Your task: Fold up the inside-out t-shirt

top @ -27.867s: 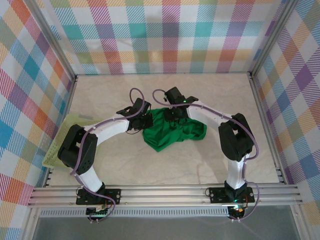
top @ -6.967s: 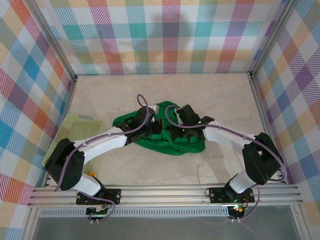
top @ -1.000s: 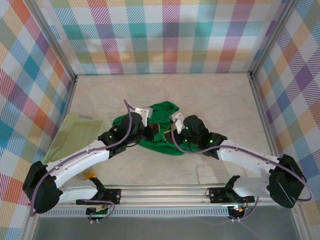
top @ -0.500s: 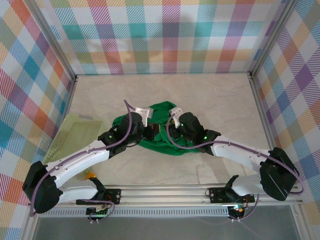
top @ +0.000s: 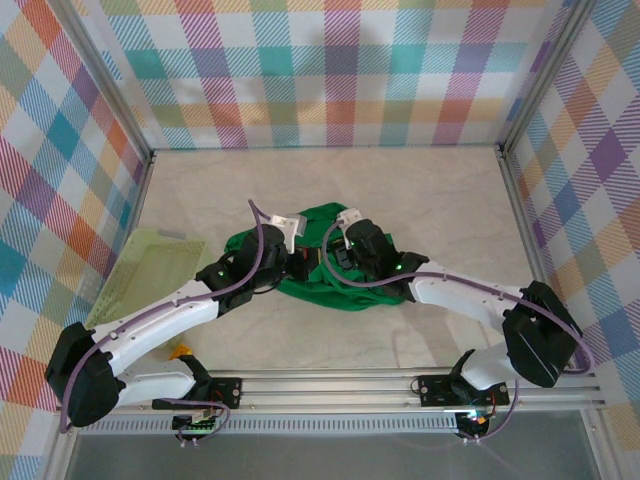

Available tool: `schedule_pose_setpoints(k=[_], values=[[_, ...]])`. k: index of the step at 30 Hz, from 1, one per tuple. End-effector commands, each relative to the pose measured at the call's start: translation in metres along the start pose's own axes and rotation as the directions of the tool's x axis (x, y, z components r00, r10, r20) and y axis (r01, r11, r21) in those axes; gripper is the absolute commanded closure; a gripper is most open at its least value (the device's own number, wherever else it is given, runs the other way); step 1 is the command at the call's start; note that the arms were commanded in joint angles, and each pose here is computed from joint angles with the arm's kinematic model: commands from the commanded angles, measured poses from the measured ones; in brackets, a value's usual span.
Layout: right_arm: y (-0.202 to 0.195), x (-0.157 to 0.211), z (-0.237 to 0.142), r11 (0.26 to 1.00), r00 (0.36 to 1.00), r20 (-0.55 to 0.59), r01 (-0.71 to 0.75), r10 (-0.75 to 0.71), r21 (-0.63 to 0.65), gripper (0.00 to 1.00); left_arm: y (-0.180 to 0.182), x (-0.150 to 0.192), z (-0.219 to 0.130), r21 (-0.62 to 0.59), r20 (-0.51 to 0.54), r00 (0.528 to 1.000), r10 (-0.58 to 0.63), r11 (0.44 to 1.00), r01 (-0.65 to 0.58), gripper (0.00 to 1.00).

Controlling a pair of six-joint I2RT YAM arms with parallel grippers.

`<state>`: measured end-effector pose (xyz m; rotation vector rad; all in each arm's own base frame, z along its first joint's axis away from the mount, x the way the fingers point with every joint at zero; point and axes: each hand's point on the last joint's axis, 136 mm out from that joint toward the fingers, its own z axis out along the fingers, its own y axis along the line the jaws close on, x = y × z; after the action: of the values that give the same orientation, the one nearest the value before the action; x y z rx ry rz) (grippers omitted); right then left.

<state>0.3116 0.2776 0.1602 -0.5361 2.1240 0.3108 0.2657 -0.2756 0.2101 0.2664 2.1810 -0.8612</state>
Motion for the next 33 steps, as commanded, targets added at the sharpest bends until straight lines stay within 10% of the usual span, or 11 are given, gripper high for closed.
schedule_pose_setpoints(k=[1,19,28,33], values=[[-0.005,-0.012,-0.008,0.999,1.0,0.012,-0.01,0.01,0.036,0.78,-0.006,-0.023,-0.006,0.004,0.067,0.998,0.022,1.0,-0.022,1.0],[0.016,-0.034,-0.07,0.981,0.999,-0.042,-0.03,0.023,-0.189,0.97,0.05,-0.042,0.021,-0.29,0.016,0.998,0.055,0.956,-0.048,0.99],[0.015,-0.054,-0.059,0.954,0.987,-0.066,-0.158,0.145,-0.255,1.0,0.066,-0.032,0.014,-0.413,-0.044,0.988,0.15,0.897,-0.155,0.59],[0.017,-0.071,-0.056,0.95,0.987,-0.064,-0.162,0.15,-0.267,1.0,0.014,-0.029,-0.006,-0.269,0.05,0.952,0.302,0.922,-0.279,0.5]])
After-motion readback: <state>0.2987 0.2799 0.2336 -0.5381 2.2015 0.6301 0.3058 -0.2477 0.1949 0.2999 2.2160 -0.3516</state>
